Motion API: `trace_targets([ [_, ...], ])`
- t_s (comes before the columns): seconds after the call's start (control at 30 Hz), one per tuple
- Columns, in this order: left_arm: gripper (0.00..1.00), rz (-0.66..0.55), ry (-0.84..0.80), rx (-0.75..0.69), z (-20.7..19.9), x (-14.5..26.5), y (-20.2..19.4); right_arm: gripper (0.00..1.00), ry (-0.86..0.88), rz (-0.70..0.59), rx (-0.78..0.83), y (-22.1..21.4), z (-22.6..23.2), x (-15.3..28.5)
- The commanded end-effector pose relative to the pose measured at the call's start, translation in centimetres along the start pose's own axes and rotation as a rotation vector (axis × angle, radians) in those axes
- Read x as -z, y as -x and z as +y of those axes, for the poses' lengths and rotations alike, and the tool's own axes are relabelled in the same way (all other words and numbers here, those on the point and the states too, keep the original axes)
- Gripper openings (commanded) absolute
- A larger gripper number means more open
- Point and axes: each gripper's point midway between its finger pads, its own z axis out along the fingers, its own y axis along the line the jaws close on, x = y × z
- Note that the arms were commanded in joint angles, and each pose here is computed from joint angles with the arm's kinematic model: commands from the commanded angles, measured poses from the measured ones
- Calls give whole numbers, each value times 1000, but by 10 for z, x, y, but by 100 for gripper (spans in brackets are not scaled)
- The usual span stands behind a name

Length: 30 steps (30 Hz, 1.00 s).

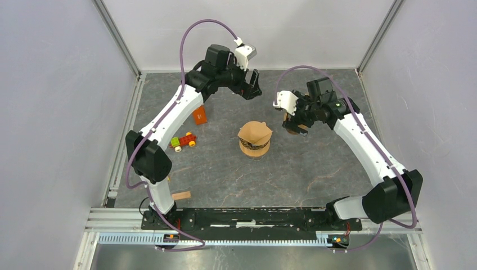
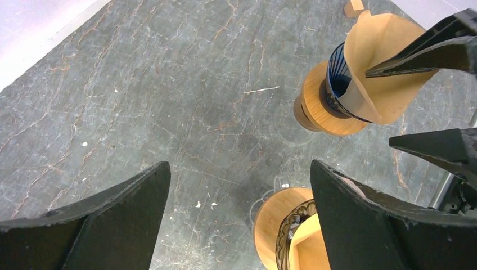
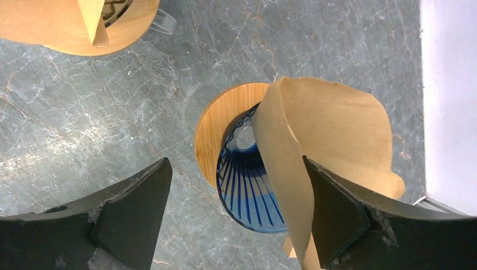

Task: Place the coffee filter in the dripper
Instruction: Place the coffee filter in the coffee dripper.

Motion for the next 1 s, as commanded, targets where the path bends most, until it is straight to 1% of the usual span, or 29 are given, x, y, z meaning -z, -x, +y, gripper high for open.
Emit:
trace_targets([
  [0.0,100,-84,-22,1,-7,12,22,90,-81,-42,19,12,-10,18],
  [0.27,100,-92,-22,-3,-8,13,23,90,-112,-56,38,18,-13,33],
  [0.4,100,-96,-20,-5,-8,15,24,89,-72,-56,51,16,-3,35],
  [0.77,100,-86,-15,0,-6,12,14,88,10,-12,22,-14,24,0],
  [0.87,100,-84,-20,1,-7,11,12,87,12,-3,14,-17,22,-5],
  [0.97,100,-86,-20,0,-7,12,12,88,-12,-18,9,-10,15,-2],
])
